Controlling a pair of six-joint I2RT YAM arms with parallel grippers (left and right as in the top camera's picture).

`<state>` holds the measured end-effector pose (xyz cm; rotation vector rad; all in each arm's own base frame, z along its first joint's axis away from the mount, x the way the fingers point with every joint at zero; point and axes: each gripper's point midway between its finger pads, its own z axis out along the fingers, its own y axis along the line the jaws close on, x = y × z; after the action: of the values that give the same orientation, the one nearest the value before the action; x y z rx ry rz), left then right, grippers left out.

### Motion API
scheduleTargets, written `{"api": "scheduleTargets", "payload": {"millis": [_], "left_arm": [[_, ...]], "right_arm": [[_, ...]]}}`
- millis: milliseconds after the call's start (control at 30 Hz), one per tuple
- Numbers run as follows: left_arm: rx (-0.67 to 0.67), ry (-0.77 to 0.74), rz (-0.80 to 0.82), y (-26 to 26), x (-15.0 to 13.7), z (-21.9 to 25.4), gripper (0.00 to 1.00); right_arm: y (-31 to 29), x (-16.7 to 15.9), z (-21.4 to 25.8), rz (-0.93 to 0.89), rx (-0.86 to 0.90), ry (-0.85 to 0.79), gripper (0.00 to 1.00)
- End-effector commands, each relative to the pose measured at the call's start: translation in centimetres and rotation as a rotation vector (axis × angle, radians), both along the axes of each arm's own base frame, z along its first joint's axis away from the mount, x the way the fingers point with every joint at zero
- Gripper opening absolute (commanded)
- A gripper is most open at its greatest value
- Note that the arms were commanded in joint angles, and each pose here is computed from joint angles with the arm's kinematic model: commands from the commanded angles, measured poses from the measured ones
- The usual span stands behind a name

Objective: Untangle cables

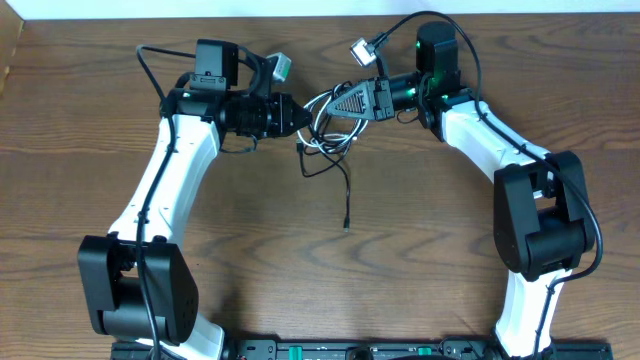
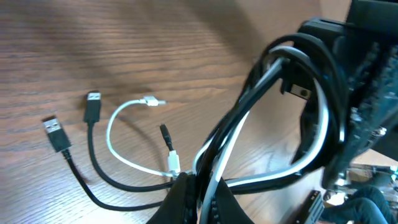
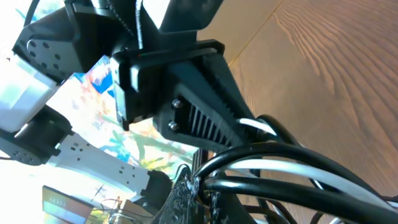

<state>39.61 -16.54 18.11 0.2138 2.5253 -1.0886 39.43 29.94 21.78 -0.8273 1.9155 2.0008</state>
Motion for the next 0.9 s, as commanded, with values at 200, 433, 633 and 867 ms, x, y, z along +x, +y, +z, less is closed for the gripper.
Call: {"api": "scheduleTargets", "payload": {"millis": [200,433,633,867], "left_arm": [[0.044,0.013,0.004,0.4,0.1,-1.5,0.07],[0.042,-0.006,-0.018,-0.5,0.0,-1.3,0.08],[0.042,-0.005,-0.017,-0.5,0.1,-1.3,0.08],[0.039,-0.005,-0.019,-0.5,0.0,-1.3,0.07]], "right_arm": [[0.2,-1.4,0.4,0.072,0.03,-0.025,0.01],[0.9,-2.0,0.4,0.091,0.03,-0.024,0.01],[0.6,-1.8,0.4,0.085,0.029,-0.021,0.43],[0.5,-1.2,-0.3,0.046,0.001,0.027,0.45]]}}
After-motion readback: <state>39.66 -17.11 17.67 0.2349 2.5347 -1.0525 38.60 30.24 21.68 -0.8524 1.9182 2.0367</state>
